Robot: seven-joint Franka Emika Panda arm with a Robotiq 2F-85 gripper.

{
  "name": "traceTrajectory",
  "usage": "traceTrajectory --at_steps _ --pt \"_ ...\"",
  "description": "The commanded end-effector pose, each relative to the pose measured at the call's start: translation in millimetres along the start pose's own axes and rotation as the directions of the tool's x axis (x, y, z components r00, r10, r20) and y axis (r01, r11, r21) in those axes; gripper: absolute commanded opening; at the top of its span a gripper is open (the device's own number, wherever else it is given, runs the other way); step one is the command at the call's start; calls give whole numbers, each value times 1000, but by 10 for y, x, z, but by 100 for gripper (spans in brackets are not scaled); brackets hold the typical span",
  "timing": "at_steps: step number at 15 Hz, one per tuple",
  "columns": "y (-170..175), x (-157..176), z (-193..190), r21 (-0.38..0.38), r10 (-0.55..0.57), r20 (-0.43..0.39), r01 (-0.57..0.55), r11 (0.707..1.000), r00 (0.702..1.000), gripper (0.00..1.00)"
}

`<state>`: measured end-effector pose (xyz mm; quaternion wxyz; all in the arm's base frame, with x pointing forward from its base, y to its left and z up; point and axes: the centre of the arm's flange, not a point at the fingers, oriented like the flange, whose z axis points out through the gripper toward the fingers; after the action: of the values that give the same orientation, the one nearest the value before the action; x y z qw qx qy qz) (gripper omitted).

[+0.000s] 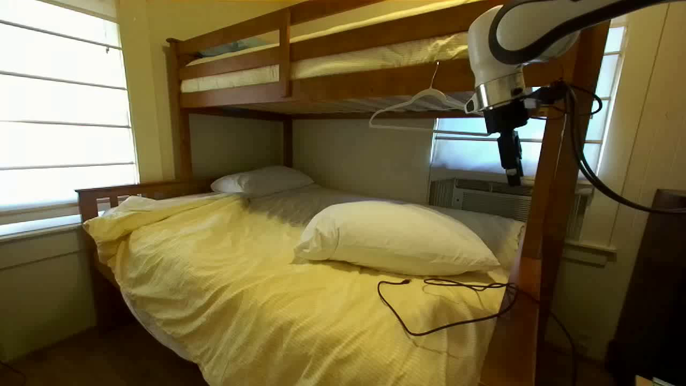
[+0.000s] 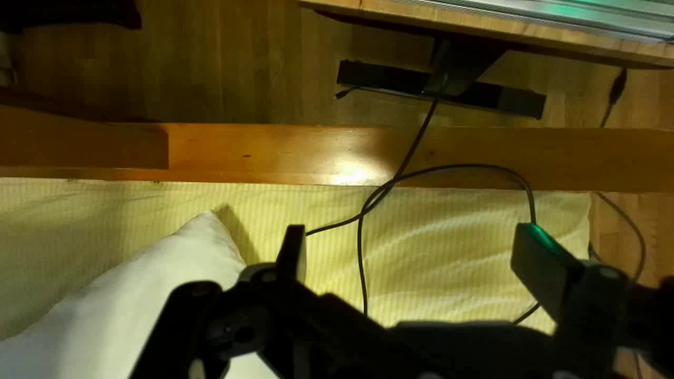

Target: Put the cable on the pillow

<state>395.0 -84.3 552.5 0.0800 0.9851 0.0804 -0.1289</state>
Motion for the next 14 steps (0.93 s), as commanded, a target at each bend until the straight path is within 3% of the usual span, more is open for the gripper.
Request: traceTrajectory --at_steps 1,5,9,14 --pt "0 0 0 0 0 0 0 1000 1000 100" --pt "0 0 0 0 0 0 0 1000 1000 100" --pt "105 297 354 50 164 25 -166 985 986 100" --pt "156 670 978 53 414 6 -414 909 910 100"
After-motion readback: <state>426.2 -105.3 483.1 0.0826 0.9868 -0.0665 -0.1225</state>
